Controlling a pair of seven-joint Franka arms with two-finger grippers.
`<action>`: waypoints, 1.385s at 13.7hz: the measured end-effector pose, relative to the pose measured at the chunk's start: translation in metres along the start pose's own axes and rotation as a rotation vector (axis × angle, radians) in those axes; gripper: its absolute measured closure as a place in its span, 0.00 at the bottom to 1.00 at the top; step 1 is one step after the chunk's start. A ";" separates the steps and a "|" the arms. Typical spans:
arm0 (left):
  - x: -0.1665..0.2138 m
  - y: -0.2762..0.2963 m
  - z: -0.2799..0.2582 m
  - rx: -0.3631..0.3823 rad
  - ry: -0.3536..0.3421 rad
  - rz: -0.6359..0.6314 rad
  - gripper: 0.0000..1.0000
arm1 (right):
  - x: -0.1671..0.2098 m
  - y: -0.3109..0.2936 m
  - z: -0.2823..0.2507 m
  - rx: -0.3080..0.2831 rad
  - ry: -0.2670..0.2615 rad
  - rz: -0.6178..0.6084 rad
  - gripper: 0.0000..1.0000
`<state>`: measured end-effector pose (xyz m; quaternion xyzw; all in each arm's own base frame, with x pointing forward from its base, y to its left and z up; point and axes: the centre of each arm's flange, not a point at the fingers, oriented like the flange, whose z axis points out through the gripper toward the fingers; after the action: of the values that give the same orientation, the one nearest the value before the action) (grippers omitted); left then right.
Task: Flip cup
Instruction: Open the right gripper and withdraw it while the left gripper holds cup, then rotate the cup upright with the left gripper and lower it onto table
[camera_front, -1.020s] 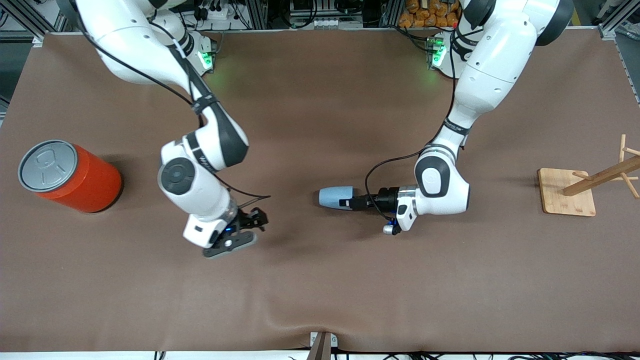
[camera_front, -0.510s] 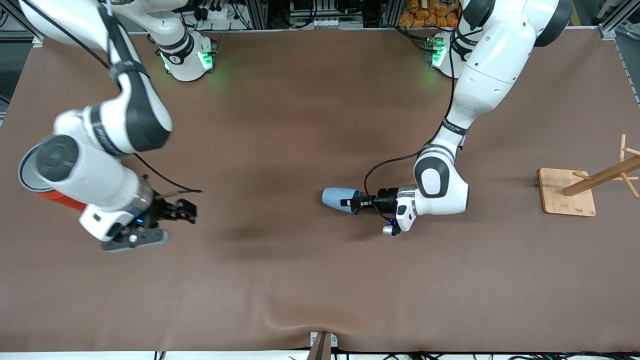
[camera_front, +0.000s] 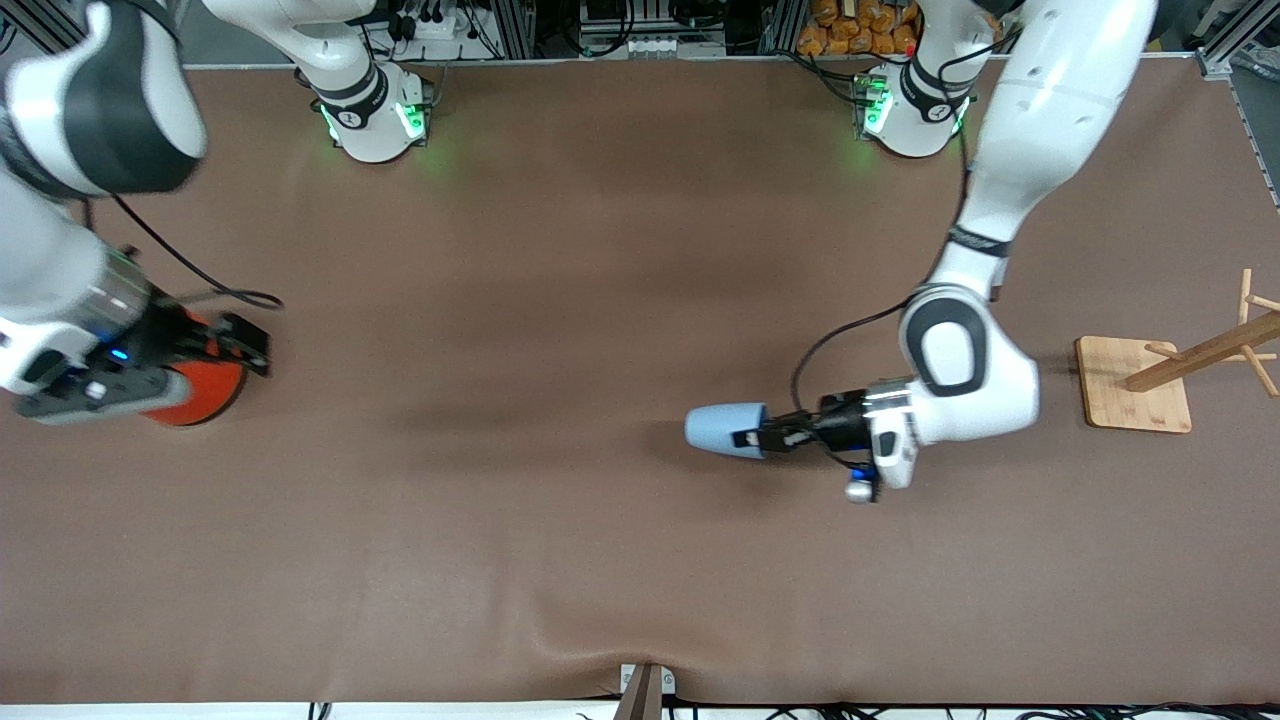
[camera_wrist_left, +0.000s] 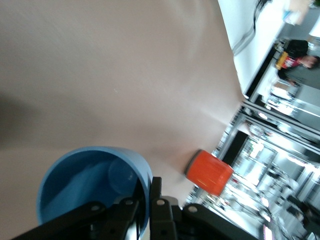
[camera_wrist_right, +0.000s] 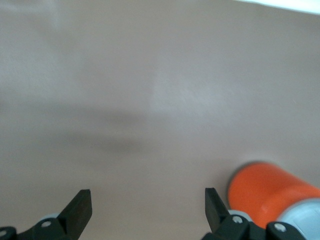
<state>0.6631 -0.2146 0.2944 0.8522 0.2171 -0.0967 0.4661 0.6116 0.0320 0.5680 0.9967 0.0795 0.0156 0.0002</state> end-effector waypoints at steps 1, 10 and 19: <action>0.006 0.002 -0.029 0.059 0.029 -0.002 0.94 | -0.012 0.019 -0.010 0.017 -0.012 0.024 0.00; 0.039 -0.044 -0.142 0.735 0.226 0.191 0.94 | -0.073 0.081 -0.074 0.050 -0.044 0.137 0.00; 0.017 -0.071 -0.069 1.000 0.394 0.202 0.94 | -0.083 0.072 -0.087 0.046 -0.103 0.180 0.00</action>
<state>0.6423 -0.1183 0.2727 0.9885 0.1449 0.0185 -0.0384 0.5389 -0.0525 0.6530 0.9990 -0.0104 -0.0374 -0.0199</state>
